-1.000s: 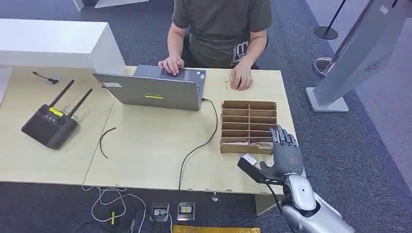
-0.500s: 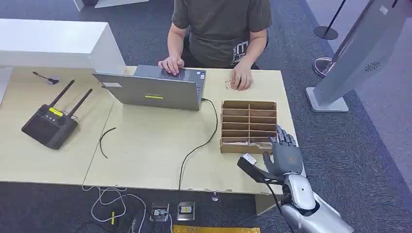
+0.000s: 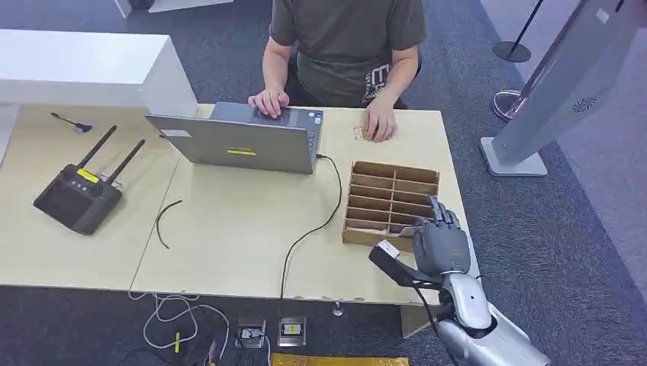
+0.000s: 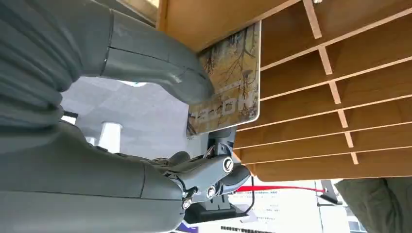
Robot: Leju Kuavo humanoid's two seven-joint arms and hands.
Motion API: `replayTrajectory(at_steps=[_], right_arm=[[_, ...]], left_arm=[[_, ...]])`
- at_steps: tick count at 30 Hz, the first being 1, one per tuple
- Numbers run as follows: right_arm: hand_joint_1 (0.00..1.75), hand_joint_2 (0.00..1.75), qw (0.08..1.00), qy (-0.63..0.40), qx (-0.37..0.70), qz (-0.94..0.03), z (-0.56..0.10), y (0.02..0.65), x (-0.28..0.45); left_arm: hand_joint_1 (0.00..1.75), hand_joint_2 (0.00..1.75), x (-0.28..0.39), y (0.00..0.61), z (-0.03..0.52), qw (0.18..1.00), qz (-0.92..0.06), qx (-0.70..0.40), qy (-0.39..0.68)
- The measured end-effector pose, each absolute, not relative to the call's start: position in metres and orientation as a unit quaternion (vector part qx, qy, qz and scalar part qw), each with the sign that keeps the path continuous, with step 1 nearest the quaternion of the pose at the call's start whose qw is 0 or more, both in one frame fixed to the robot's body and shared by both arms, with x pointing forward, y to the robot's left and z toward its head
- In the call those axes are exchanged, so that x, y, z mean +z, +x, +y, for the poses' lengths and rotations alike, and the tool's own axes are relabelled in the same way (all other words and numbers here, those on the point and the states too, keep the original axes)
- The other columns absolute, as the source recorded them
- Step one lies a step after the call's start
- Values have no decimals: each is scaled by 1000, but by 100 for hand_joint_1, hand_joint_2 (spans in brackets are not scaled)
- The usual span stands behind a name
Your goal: Pass the card to the sensor for recognition and then transmit it.
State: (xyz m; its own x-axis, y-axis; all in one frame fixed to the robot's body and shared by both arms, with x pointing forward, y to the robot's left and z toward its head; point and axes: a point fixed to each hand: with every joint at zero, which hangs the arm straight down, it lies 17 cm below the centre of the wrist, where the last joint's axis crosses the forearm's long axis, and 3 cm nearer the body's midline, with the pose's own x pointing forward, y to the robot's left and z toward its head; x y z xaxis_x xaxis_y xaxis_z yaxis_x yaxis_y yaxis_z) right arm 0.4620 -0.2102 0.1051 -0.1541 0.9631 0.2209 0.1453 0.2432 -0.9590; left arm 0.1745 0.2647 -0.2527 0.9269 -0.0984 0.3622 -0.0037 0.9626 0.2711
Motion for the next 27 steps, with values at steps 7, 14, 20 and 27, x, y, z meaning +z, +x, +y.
replayTrajectory(at_steps=[7, 14, 20, 27], right_arm=[[175, 175, 483, -440, 427, -625, -210, 462, 102], [175, 175, 459, -462, 426, -628, -209, 464, 112], [175, 175, 395, -500, 398, -661, -202, 481, 183], [175, 175, 329, -536, 361, -689, -198, 490, 266]], left_arm=[[0, 0, -252, 176, 265, 972, -191, -27, 135], [0, 0, -252, 177, 264, 971, -193, -33, 135], [0, 0, -251, 181, 263, 969, -200, -46, 136], [0, 0, -250, 184, 260, 968, -201, -58, 135]])
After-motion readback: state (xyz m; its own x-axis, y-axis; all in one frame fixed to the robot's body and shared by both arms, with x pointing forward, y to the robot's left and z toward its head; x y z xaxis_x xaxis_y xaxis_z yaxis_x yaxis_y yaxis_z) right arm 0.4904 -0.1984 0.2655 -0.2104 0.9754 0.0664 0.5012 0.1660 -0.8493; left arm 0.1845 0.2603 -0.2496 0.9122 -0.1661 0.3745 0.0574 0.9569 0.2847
